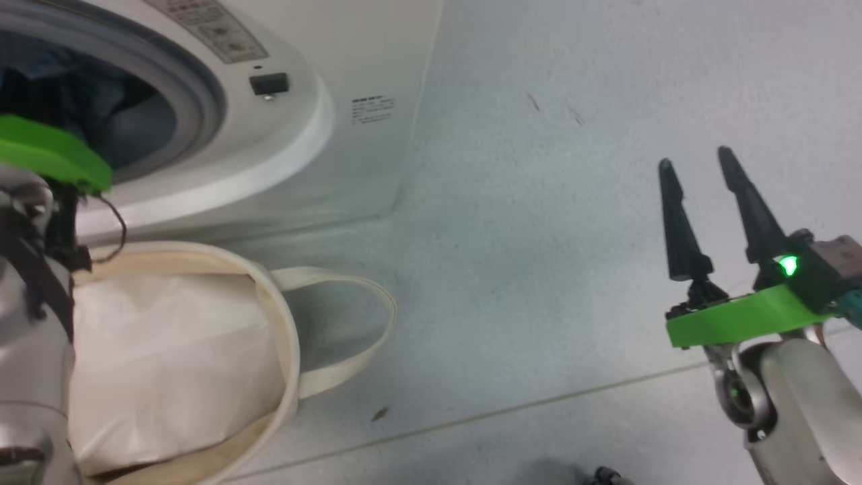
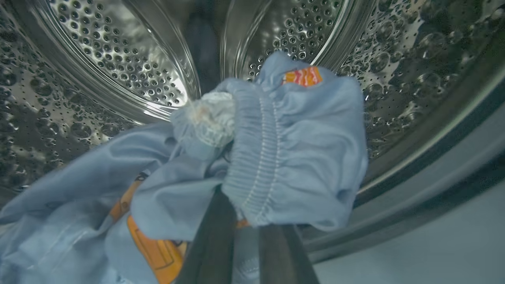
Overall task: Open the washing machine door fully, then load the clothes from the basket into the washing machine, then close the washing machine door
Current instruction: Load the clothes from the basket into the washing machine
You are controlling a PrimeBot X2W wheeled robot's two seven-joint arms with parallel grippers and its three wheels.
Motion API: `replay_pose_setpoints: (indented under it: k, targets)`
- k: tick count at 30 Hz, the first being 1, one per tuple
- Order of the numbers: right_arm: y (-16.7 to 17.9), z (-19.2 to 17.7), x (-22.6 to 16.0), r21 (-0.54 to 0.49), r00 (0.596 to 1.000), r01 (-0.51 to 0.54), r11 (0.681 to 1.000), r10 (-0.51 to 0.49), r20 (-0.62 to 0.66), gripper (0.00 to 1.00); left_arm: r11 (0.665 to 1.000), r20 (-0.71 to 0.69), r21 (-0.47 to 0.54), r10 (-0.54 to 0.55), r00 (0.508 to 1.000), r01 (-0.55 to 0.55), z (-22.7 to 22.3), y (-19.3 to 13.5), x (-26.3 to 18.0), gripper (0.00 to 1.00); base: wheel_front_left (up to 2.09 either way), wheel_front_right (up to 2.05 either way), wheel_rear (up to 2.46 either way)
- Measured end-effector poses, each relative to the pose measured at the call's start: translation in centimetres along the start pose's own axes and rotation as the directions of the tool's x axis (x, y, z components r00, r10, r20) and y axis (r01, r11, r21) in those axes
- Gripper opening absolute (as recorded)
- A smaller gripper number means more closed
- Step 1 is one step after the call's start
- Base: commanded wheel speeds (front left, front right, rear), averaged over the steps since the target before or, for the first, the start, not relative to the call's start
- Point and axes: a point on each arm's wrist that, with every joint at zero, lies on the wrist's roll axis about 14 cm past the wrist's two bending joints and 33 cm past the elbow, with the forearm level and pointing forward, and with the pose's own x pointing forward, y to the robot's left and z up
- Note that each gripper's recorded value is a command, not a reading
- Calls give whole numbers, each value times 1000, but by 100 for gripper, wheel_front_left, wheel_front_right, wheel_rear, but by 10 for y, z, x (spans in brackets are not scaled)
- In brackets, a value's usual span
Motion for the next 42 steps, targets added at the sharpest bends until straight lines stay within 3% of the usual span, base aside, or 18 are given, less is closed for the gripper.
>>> replay_pose_setpoints:
  k: [10, 15, 17, 19, 20, 21, 26, 30, 39, 42]
  targets:
    - [-21, -17, -6, -33, 997, 54, 998, -55, -49, 100, 1000, -4, -7, 0, 1000, 0, -10, 2, 30, 0, 0, 0, 0]
    - [-25, -22, -8, -35, 996, 65, 997, -67, -62, 100, 1000, 222, -10, -10, 975, 12, 58, -2, 42, 0, 0, 0, 0]
    - [-23, -24, -7, -33, 996, 59, 998, -61, -66, 100, 1000, 231, -20, 8, 973, -3, 60, 0, 43, 0, 0, 0, 0]
    - [-22, -24, -7, -31, 996, 55, 998, -57, -66, 100, 1000, 210, -18, 8, 978, -4, 52, 0, 43, 14, 0, 0, 0]
    - [-21, -25, -6, -31, 996, 54, 998, -56, -67, 100, 1000, 182, -20, 12, 983, -9, 41, 1, 42, 79, 0, 0, 0]
    - [-21, -24, -7, -31, 996, 54, 998, -56, -67, 100, 999, 141, -28, 20, 990, -16, 28, 2, 41, 100, 0, 0, 0]
    - [-20, -22, -7, -30, 997, 52, 998, -53, -62, 100, 997, -76, -53, 45, 996, -49, -36, 5, 28, 100, 0, 0, 0]
    - [-15, -18, -7, -26, 998, 38, 999, -40, -51, 100, 997, -271, -39, 53, 961, -66, -67, 3, 16, 100, 0, 0, 0]
    - [-2, -3, -12, 12, 1000, 21, 1000, -21, -13, 100, 996, -194, -73, 28, 981, -43, -27, -10, 3, 100, 0, 0, 0]
    - [6, 2, -10, 35, 1000, 7, 999, -7, 5, 100, 999, -190, -31, 1, 982, -7, -31, -19, -13, 100, 0, 0, 0]
